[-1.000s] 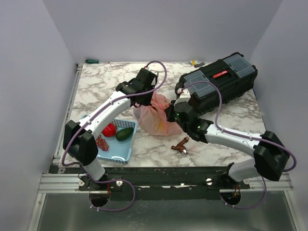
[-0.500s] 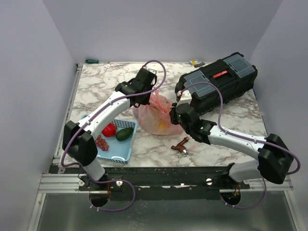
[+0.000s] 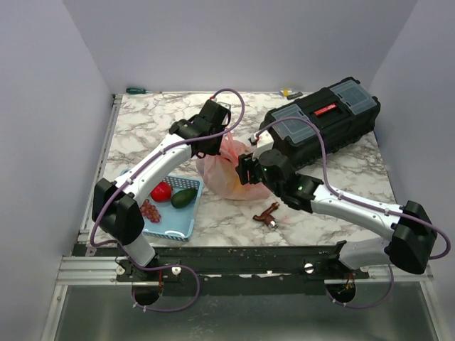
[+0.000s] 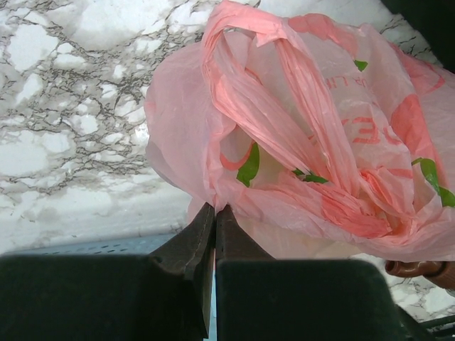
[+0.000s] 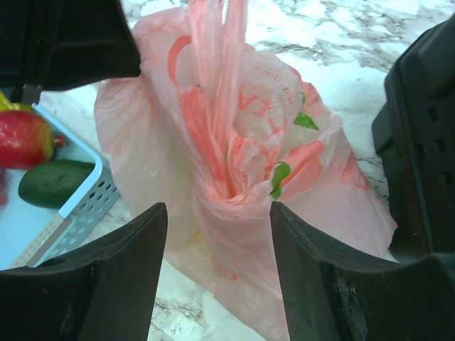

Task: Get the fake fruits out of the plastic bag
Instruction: Untie the plastic bag at the center of the board.

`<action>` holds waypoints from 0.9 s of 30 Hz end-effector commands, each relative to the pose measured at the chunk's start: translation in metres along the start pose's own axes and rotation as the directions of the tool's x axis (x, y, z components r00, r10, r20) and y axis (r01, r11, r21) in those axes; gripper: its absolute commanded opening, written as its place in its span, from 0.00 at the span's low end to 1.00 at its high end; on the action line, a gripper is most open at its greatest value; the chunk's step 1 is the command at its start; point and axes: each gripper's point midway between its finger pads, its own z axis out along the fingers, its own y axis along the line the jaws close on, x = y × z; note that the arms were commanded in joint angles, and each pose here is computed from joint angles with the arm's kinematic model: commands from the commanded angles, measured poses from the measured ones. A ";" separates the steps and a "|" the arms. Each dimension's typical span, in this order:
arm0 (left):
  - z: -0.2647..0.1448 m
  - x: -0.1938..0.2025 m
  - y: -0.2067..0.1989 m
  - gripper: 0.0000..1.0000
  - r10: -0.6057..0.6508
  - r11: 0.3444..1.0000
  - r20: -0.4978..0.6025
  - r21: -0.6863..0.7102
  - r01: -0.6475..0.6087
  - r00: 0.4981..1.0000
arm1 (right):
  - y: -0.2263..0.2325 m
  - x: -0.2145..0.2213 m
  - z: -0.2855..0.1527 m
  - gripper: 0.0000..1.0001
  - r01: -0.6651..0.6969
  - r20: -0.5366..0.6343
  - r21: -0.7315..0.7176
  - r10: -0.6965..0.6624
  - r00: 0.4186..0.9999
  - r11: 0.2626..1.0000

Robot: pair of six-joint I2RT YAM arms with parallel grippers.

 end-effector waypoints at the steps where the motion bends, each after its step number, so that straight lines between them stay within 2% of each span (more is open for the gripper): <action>1: -0.007 -0.009 -0.004 0.00 -0.008 1.000 0.016 0.027 0.007 1.000 | 0.005 0.014 0.003 0.65 0.072 -0.028 0.032 -0.071 0.997 0.997; 12: -0.006 -0.009 -0.001 0.00 -0.005 1.000 0.021 0.013 0.005 1.000 | -0.044 0.032 0.014 0.69 0.023 -0.018 0.375 -0.018 1.000 0.927; 14: -0.005 -0.009 -0.001 0.00 -0.004 1.000 0.017 0.007 0.004 1.000 | -0.049 0.036 0.012 0.61 0.011 -0.014 0.397 -0.006 1.000 0.918; 19: -0.005 -0.008 0.009 0.00 -0.017 0.999 0.023 -0.046 0.018 1.000 | -0.054 0.035 0.006 0.23 -0.035 0.028 0.407 0.025 0.999 0.913; 21: -0.007 -0.012 0.015 0.00 -0.030 0.997 0.025 -0.075 0.032 0.999 | -0.056 0.030 0.003 0.12 -0.074 0.072 0.411 0.049 0.996 0.909; 25: -0.010 -0.012 0.020 0.00 -0.050 0.995 0.038 -0.083 0.053 0.998 | -0.053 0.026 -0.001 0.01 -0.127 0.109 0.365 0.093 0.990 0.922; 27: -0.013 -0.015 0.020 0.00 -0.049 0.996 0.051 -0.070 0.052 0.997 | -0.046 0.025 -0.001 0.01 -0.146 0.123 0.300 0.114 0.986 0.943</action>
